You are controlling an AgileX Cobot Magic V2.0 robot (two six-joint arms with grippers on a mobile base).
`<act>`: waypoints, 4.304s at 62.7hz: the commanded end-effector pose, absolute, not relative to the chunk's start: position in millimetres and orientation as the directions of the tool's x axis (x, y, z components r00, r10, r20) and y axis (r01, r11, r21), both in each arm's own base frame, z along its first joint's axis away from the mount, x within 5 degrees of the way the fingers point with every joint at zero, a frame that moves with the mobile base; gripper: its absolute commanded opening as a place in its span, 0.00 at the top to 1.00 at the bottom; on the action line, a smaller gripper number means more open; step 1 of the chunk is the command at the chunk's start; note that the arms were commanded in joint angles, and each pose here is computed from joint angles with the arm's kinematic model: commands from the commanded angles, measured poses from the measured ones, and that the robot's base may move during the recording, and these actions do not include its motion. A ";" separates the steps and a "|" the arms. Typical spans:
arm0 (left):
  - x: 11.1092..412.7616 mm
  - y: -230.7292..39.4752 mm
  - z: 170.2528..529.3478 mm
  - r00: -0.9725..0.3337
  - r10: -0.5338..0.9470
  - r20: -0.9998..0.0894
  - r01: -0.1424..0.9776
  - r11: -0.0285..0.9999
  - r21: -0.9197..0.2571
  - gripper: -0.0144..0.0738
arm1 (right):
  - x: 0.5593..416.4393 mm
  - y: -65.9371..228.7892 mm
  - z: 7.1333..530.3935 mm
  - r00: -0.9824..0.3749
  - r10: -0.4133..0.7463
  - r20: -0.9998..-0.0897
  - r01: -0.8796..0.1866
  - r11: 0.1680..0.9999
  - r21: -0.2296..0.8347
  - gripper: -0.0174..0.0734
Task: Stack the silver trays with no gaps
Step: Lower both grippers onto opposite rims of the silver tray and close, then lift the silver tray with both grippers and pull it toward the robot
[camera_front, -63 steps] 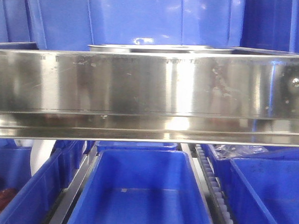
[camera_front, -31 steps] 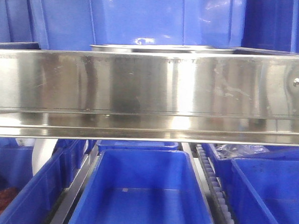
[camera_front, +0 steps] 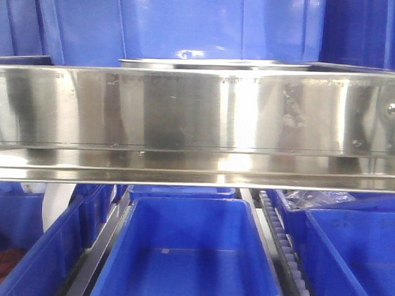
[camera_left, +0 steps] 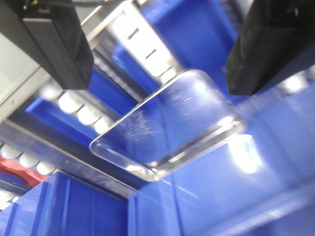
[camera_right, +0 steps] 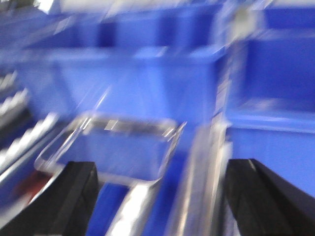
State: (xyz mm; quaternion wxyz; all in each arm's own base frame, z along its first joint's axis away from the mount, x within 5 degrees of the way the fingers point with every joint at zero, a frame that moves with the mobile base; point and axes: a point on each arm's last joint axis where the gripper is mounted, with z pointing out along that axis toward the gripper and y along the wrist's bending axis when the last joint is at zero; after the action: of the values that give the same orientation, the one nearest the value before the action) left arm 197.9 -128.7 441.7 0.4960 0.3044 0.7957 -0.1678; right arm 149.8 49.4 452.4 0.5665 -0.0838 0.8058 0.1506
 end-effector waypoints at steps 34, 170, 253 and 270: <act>340.6 -193.0 391.0 -0.790 0.155 -0.594 0.277 0.953 -0.120 0.31 | 313.3 116.0 439.9 -0.750 -0.077 -0.657 -0.226 0.963 0.146 0.12; 392.2 -198.8 318.1 -0.871 0.076 -0.485 0.159 0.978 -0.133 0.34 | 410.0 141.9 317.4 -0.864 -0.132 -0.485 -0.209 0.972 0.107 0.12; 355.7 -187.1 380.0 -0.870 0.136 -0.475 0.187 0.980 -0.062 0.89 | 355.2 122.1 389.4 -0.852 -0.108 -0.513 -0.184 0.978 0.100 0.75; 326.6 -184.4 410.8 -0.824 0.182 -0.537 0.251 0.966 -0.057 0.89 | 321.7 125.6 417.5 -0.831 -0.128 -0.541 -0.220 0.969 0.109 0.75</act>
State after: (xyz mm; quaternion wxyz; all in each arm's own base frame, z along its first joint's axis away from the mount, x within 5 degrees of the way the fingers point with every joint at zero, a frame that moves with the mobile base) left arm 352.6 -197.4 377.5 0.2554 0.0925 0.9593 -0.0767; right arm 347.8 129.7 381.6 0.2342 -0.0742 0.9664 0.0757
